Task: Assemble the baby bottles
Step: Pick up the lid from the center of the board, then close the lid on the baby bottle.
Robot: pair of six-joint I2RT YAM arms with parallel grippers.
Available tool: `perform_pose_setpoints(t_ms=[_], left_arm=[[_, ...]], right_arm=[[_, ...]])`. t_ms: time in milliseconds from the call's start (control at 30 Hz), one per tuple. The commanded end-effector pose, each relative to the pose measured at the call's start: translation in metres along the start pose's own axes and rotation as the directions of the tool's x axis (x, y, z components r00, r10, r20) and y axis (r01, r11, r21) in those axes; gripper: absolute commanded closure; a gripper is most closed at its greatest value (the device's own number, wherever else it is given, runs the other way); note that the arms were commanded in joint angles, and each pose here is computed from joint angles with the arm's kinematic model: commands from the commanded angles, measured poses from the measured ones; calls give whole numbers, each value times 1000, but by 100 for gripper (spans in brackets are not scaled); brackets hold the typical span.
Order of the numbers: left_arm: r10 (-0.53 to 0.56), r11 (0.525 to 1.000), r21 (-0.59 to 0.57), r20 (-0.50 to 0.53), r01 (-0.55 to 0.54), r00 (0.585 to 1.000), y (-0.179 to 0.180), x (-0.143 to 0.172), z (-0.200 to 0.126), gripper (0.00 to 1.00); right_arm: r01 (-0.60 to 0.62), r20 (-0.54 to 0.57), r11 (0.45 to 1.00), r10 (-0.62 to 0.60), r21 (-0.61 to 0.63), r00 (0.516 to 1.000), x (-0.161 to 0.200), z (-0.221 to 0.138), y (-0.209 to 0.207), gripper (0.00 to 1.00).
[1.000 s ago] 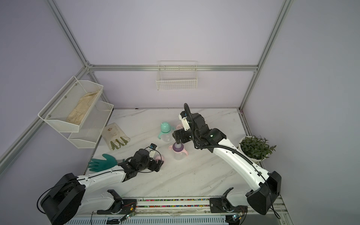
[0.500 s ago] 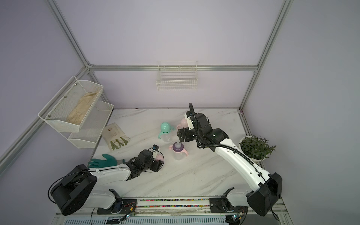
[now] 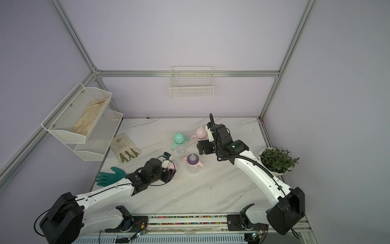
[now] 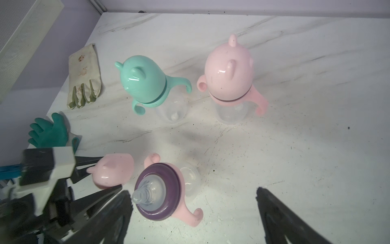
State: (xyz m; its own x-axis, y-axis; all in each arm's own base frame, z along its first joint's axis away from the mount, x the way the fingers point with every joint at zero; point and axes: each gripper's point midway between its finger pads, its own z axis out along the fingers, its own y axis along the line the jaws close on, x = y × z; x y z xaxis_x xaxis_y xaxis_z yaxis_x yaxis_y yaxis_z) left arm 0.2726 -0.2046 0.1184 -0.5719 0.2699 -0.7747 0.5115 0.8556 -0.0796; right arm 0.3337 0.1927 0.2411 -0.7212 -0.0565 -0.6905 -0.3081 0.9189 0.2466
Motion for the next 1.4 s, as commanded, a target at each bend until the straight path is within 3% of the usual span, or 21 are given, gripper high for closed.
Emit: perform_pose_setpoints(t_ms=[0,200,500,833,1367], left_arm=[[76,993,83,145,-89,986,-22,-70,-38,42],[147,976,128,218,-178,965,-41,-134,-62,42],[198,932,257,226,-255,954,-78,-181,-42,41],[282,873,370,146,-317,948,-112,-160,-10,38],[318,898,308,38,-313,947,-100,-137,20,34]], right_arm=[[-28,33,1000,28,10,999,-6,-6,-7,5],[-39,38,999,38,17,999,-6,-7,-15,5],[-70,43,996,68,53,997,3,-12,-32,5],[-102,46,991,98,91,994,15,-19,-49,5],[-98,17,991,97,88,995,22,-11,-53,5]])
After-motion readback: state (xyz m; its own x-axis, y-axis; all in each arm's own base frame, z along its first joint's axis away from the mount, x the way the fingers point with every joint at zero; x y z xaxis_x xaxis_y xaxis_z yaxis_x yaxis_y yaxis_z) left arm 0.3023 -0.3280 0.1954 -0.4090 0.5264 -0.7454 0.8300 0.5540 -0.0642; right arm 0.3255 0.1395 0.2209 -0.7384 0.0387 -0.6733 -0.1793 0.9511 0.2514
